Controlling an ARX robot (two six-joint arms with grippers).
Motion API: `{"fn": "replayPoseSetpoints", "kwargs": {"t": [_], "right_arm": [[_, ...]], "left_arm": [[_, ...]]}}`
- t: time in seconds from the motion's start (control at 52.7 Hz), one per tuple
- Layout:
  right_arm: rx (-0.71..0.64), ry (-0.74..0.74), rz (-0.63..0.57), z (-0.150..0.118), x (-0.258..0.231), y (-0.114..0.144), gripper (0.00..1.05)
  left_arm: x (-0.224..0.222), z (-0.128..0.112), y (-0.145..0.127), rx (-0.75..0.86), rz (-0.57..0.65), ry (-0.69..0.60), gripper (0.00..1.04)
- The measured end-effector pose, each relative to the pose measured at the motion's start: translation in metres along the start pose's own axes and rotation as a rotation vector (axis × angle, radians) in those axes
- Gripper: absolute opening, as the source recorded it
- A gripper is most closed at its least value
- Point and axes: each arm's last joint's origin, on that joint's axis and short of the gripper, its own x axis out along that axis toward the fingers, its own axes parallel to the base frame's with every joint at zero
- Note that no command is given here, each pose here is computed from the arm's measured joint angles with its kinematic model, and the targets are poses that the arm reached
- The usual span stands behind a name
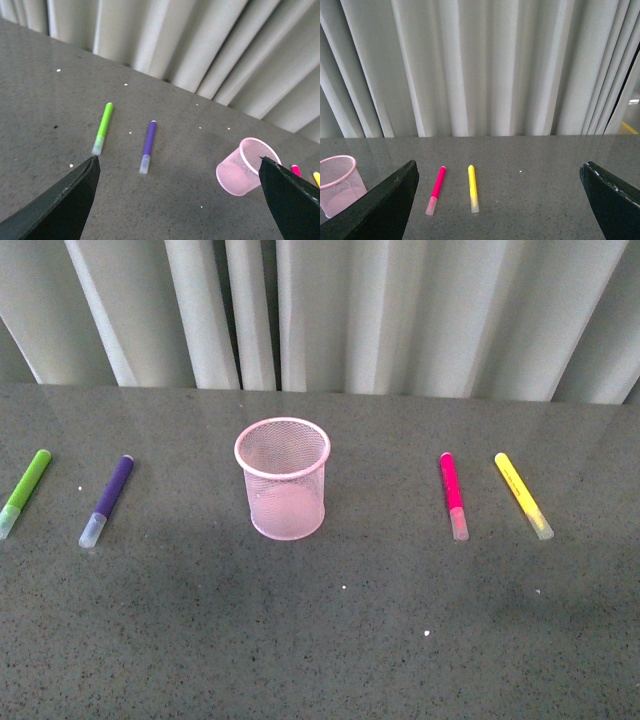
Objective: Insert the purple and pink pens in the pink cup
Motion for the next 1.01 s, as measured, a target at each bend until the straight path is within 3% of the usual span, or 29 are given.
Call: {"fn": "replayPoseSetpoints", "kwargs": {"t": [0.303,0.436,0.588,0.778,1.005], "right_arm": [[0.0,0.0,0.0,0.0,0.0,0.0,0.98],[0.0,0.0,0.0,0.0,0.0,0.0,0.98],[0.0,0.0,0.0,0.0,0.0,0.0,0.98],[0.0,0.0,0.0,0.0,0.0,0.0,0.98],[0.0,0.0,0.0,0.0,0.0,0.0,0.98]], "left_arm": [[0.067,0.03,-0.013,0.104,-0.054,0.151,0.98],[0.105,0.032,-0.019,0.172,-0.067,0.261,0.98],[0.156,0.019,-0.022,0.212,-0.066,0.368,0.98],[0.202,-0.002,-0.028,0.294,-0.077,0.408,0.98],[0.226,-0.041,-0.029,0.382,-0.119,0.463,0.98]]}}
